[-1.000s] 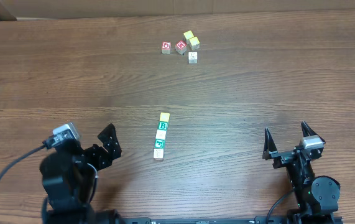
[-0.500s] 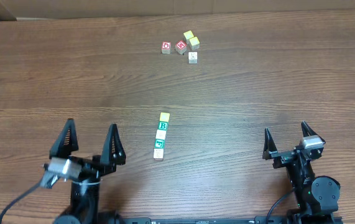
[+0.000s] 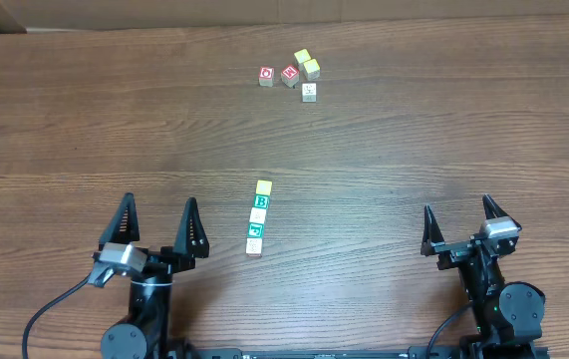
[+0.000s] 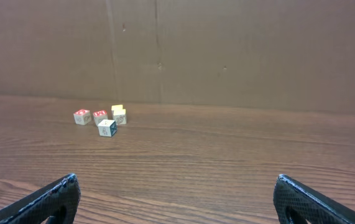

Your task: Flip 5 blocks

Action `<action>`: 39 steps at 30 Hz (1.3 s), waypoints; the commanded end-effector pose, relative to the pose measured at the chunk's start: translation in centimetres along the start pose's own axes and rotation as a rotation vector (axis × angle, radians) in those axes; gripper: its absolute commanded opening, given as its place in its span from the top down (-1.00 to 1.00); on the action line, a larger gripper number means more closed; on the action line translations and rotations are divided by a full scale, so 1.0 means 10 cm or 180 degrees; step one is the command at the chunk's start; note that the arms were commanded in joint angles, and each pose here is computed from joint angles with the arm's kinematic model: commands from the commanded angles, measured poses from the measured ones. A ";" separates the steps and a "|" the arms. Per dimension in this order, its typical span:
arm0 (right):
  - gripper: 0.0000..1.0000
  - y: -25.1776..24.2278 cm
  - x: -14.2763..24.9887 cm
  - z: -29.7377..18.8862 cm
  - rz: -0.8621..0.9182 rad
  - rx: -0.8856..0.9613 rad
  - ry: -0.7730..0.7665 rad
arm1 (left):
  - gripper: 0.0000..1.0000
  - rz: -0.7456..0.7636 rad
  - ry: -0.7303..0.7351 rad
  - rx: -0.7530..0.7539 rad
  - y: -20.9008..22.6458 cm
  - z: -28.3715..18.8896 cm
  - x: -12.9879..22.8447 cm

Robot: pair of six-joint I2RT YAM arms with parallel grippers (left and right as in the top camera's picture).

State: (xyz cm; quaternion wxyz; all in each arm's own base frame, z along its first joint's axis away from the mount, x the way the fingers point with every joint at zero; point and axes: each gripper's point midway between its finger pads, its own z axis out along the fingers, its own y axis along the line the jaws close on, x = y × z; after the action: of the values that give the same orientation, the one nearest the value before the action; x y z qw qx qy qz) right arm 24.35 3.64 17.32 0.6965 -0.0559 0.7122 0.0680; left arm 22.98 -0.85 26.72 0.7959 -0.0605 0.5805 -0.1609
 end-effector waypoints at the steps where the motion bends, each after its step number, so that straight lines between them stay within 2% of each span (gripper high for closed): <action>1: -1.00 -0.03 0.03 0.00 -0.0001 0.0055 -0.0002 | -1.00 0.0051 0.0085 -0.0062 0.07 -0.01 0.17; 7: -1.00 -0.03 0.03 0.00 -0.0001 0.0055 -0.0002 | -1.00 -0.0022 0.0627 -0.0380 0.28 -0.08 0.63; 12: -1.00 -0.03 0.03 0.00 -0.0001 0.0055 -0.0002 | -1.00 0.0319 0.1151 -0.0606 0.46 -0.21 1.01; 14: -1.00 -0.03 0.03 0.00 -0.0001 0.0055 -0.0002 | -1.00 0.0592 0.1174 -0.0563 0.46 -0.21 1.00; 17: -1.00 -0.03 0.03 0.00 -0.0001 0.0055 -0.0002 | -1.00 0.0742 0.1185 -0.0536 0.46 -0.21 1.00; 39: -1.00 -0.03 0.03 0.00 -0.0001 0.0055 -0.0002 | -1.00 0.0743 0.1187 -0.0537 0.47 -0.21 1.00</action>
State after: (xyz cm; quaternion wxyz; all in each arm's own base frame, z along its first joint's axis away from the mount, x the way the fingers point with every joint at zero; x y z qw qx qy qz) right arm 24.35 3.64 17.32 0.6964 -0.0558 0.7122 0.0681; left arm 24.63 0.49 15.73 0.6790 -0.0366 0.7324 -0.0356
